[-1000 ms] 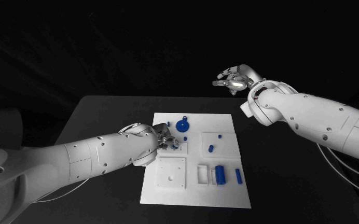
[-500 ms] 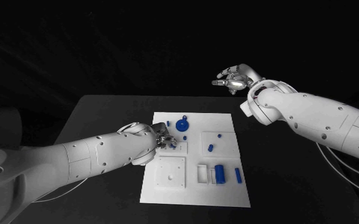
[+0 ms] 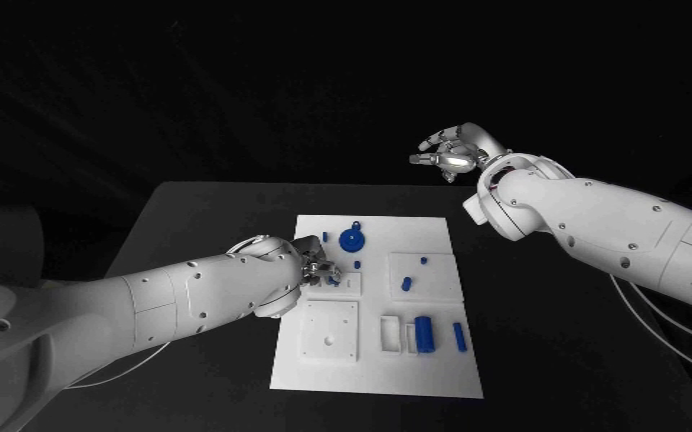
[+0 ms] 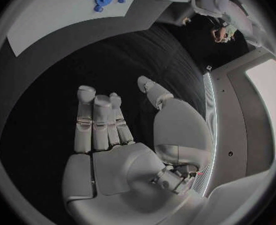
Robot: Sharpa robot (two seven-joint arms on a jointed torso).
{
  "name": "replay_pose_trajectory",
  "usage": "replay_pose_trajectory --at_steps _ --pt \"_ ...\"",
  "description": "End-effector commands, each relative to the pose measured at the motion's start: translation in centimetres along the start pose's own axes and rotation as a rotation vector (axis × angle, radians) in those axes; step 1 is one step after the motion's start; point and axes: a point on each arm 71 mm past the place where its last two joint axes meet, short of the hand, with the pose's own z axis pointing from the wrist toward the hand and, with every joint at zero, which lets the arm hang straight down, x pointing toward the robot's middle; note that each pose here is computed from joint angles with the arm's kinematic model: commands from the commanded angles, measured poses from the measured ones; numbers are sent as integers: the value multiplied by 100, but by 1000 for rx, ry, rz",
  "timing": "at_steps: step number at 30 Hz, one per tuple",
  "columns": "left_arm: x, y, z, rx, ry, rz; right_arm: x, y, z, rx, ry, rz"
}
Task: Assemble the parts on the task board
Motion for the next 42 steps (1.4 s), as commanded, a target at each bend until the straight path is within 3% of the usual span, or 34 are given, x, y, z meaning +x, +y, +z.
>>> replay_pose_trajectory --at_steps 1,13,31,42 --pt "57 6 7 -2 26 15 13 -2 -2 -3 15 0" --pt "75 11 1 -1 46 23 22 -16 -4 1 17 0" --pt "44 53 -9 -2 20 0 43 -42 -11 7 23 1" --pt "20 126 3 -16 40 -26 55 -60 -12 12 26 2"
